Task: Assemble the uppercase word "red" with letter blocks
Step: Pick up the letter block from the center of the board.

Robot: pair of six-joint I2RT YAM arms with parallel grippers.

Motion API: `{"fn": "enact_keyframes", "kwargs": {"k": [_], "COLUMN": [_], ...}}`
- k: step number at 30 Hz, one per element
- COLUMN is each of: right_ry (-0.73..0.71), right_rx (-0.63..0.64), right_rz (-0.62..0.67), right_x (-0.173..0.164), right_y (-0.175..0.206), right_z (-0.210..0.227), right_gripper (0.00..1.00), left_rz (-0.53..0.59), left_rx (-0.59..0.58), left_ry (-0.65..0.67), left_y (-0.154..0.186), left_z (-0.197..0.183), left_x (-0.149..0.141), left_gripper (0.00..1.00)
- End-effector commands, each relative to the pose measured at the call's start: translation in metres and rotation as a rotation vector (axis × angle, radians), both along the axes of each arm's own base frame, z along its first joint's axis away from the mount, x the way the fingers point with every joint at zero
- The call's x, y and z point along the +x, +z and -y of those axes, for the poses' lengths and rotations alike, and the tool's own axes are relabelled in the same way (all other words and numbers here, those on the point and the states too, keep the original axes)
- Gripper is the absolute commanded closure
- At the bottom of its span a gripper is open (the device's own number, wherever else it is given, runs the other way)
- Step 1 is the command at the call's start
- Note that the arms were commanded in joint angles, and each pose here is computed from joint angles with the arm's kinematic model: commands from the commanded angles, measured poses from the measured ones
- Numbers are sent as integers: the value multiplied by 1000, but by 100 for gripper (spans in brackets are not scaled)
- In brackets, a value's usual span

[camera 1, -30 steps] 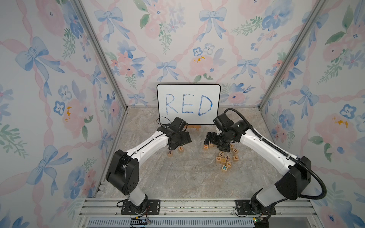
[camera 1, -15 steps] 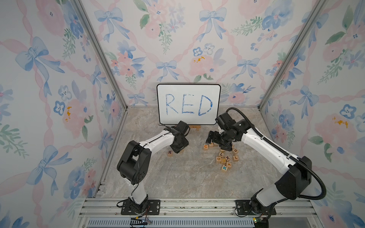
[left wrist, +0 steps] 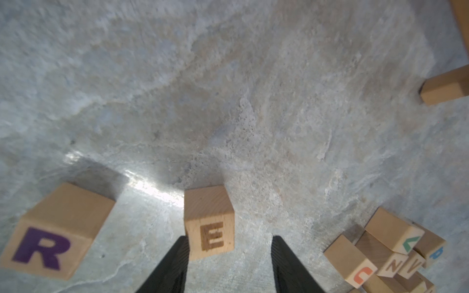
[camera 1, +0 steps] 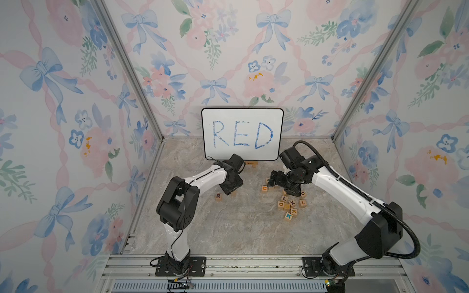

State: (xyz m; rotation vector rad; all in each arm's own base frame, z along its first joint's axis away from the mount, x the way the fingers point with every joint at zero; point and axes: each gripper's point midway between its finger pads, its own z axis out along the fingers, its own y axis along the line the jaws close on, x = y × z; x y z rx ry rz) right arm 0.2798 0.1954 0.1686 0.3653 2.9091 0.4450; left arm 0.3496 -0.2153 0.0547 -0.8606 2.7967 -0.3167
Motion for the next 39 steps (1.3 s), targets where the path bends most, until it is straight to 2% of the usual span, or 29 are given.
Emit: {"fn": "enact_keyframes", "kwargs": {"k": [1, 11, 18, 25, 29, 31, 34, 39], "right_ry": [1, -8, -19, -26, -32, -32, -31, -30], "right_rx": [-9, -9, -8, -12, -11, -10, -6, -1], "right_rz": [6, 5, 10, 8, 7, 10, 12, 16], "right_x": [-4, -4, -4, -7, -9, -9, -10, -11], "right_y": [2, 1, 3, 0, 0, 0, 1, 4], "right_z": [9, 17, 21, 25, 27, 27, 27, 28], "right_gripper": [3, 3, 3, 3, 3, 3, 3, 3], "left_rz": [-24, -36, -51, -64, -45, -47, -46, -19], "left_rx": [68, 97, 102, 113, 130, 136, 142, 150], "left_ry": [-17, -48, -68, -96, -128, -139, -153, -212], "left_y": [-12, -18, -25, -32, -29, -30, -30, -20], "left_z": [-13, -17, -15, -12, -10, -10, -10, -3], "left_x": [0, 4, 4, 3, 3, 1, -3, -8], "left_gripper": [45, 44, 49, 51, 59, 72, 79, 80]}}
